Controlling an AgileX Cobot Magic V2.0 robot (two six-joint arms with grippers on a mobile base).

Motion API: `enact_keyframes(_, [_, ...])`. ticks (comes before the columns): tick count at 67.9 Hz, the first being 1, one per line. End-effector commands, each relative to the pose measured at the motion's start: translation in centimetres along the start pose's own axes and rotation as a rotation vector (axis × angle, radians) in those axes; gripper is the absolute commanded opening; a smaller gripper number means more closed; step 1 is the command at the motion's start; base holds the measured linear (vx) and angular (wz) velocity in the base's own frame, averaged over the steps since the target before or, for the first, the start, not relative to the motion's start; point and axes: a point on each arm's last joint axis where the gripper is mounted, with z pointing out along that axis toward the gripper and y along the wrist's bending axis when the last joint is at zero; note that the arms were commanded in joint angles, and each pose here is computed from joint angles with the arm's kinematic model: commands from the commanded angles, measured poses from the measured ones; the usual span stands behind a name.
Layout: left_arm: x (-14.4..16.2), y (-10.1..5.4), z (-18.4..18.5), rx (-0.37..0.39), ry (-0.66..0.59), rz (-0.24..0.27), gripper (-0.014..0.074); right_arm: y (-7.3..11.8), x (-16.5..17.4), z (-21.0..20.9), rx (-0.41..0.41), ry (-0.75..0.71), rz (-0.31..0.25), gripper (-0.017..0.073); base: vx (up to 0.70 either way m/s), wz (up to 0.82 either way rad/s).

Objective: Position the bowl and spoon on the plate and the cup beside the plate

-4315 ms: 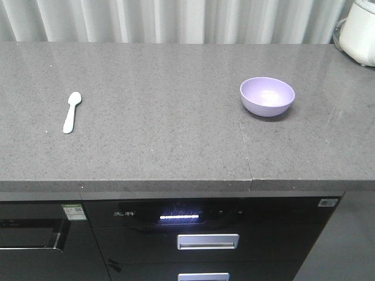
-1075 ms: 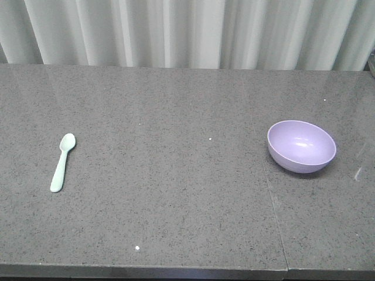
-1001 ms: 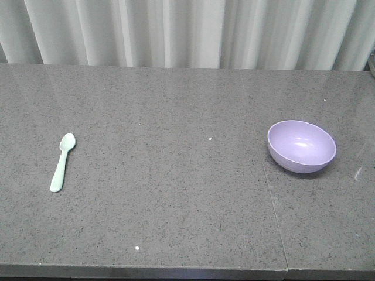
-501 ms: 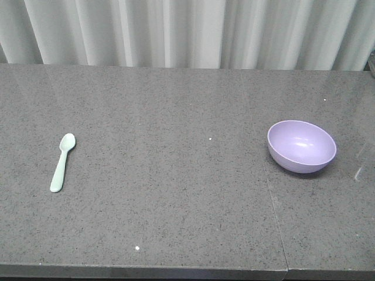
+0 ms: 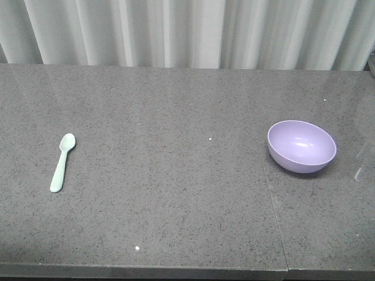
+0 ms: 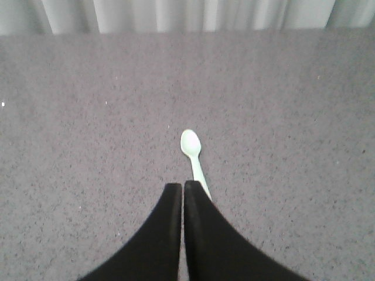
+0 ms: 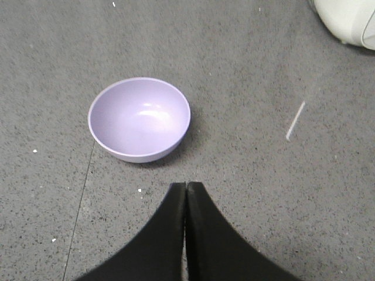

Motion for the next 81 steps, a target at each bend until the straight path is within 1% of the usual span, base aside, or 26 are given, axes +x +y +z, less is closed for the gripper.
enact_keyframes(1, [-1.3, -0.1, 0.6, 0.001, 0.011, -0.018, -0.0006, -0.2, -1.5, 0.2, 0.021, -0.041, -0.02, -0.001, 0.0, 0.0])
enact_keyframes(12, [-1.2, -0.2, 2.1, -0.007, 0.079, -0.016, -0.0006, -0.1, -1.6, 0.8, 0.022, -0.018, -0.021, -0.001, 0.0, 0.0])
enact_keyframes(31, [-1.1, -0.2, 2.3, -0.009, 0.097, -0.015, -0.0005, -0.2, -1.4, 0.8, 0.025, 0.0, -0.021, -0.0008, 0.0, 0.0])
enact_keyframes(37, [-1.1, -0.2, 2.3, -0.008, 0.097, -0.016, 0.0007, -0.2, -1.4, 0.8, 0.025, 0.001, -0.023, 0.0007, 0.0, 0.0])
enact_keyframes(42, [-1.1, -0.2, 2.3, -0.008, 0.097, -0.016, 0.0036, -0.2, -1.4, 0.8, 0.025, 0.001, -0.023, 0.0046, 0.0, 0.0])
enact_keyframes(46, [-1.1, -0.2, 2.3, -0.009, 0.099, -0.016, 0.0081, -0.2, -1.4, 0.8, 0.024, 0.001, -0.022, 0.0095, 0.0, 0.0])
enact_keyframes(51, [-1.1, -0.2, 2.3, -0.009, 0.1, -0.016, 0.0163, -0.2, -1.4, 0.8, 0.024, 0.001, -0.022, 0.0167, 0.0, 0.0])
enact_keyframes(53, [-1.1, -0.2, 2.3, -0.009, 0.1, -0.016, 0.0201, -0.2, -1.4, 0.8, 0.024, 0.0, -0.022, 0.0208, 0.0, 0.0])
enact_keyframes(56, [-1.1, -0.2, 2.3, -0.009, 0.1, -0.016, 0.0286, -0.2, -1.4, 0.8, 0.024, 0.0, -0.022, 0.0269, 0.0, 0.0])
enact_keyframes(63, [-1.1, -0.2, 2.3, -0.009, 0.099, -0.015, 0.0451, -0.2, -1.4, 0.8, 0.025, 0.001, -0.022, 0.0396, 0.0, 0.0])
enact_keyframes(70, [-1.1, -0.2, 2.3, -0.009, 0.095, -0.015, 0.0582, -0.2, -1.4, 0.8, 0.025, 0.001, -0.022, 0.0489, 0.0, 0.0])
enact_keyframes(77, [-1.1, -0.2, 2.3, -0.01, 0.101, -0.015, 0.0642, -0.2, -1.4, 0.8, 0.025, 0.001, -0.022, 0.0528, 0.0, 0.0])
enact_keyframes(81, [-1.1, -0.2, 2.3, -0.01, 0.102, -0.015, 0.0643, -0.2, -1.4, 0.8, 0.024, 0.001, -0.021, 0.0528, 0.0, 0.0])
